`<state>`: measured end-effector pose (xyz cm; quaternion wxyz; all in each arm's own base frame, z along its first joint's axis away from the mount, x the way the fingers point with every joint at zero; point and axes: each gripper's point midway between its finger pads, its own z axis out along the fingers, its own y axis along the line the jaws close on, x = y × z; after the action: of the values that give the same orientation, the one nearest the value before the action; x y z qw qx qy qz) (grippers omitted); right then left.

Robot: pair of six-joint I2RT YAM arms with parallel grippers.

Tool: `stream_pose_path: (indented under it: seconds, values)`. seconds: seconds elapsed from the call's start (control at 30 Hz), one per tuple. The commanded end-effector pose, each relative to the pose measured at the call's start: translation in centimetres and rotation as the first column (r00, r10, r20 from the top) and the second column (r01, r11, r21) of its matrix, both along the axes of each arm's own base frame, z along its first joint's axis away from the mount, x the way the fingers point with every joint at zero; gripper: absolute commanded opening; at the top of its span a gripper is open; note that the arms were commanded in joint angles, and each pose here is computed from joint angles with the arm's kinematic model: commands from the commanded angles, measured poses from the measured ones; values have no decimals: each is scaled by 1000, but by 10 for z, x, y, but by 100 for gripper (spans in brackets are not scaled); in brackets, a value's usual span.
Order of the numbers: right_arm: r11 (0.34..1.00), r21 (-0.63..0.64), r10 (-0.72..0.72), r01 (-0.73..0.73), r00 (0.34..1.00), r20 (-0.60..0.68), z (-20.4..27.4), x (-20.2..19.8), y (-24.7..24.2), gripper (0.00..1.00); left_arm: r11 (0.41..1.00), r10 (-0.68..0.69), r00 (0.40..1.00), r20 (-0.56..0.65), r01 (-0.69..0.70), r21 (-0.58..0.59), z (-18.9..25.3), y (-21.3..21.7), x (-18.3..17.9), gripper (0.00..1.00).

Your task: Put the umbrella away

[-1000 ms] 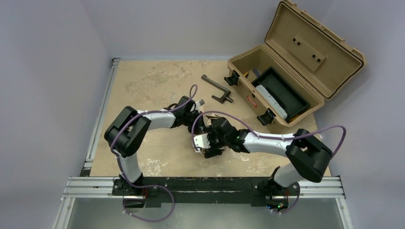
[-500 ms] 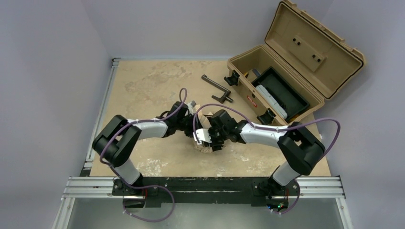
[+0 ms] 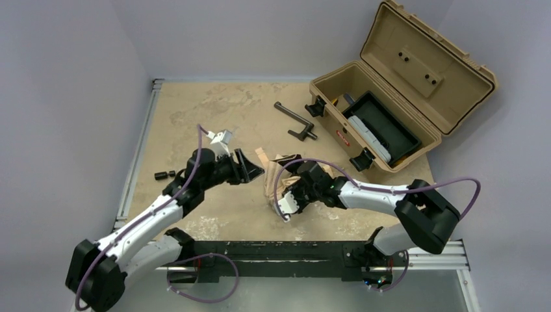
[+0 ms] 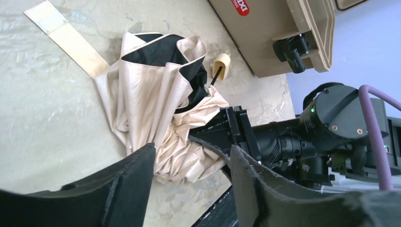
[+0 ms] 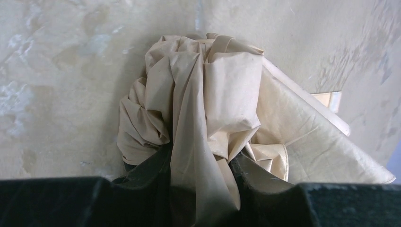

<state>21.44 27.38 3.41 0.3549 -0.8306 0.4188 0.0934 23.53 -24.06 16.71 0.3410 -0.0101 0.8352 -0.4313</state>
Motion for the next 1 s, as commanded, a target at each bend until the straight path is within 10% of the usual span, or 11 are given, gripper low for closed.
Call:
stream_pose_path:
  seconds: [0.0, 0.07, 0.43, 0.8, 0.97]
  values:
    - [967, -142, 219, -210, 974, 53, -22, -27, -22, 7, 998, 65, 989, 133, -67, 14, -18, 26, -9, 71]
    - [961, -145, 247, -236, 967, 65, -20, -28, -20, 7, 997, 58, 990, 127, -51, -58, -27, 24, -21, 88]
    - [957, -104, 259, -271, 959, -116, -6, -41, 2, 9, 966, -226, 934, 276, 179, 185, -64, -18, -40, 81]
    - [968, -74, 226, -239, 963, -149, -1, -44, 6, 8, 945, -249, 958, 139, 209, 253, -105, -44, -15, 85]
    - [980, -56, 184, -192, 975, -125, 0, -36, 9, 8, 902, -408, 912, 37, 397, 170, -116, -72, -36, 66]
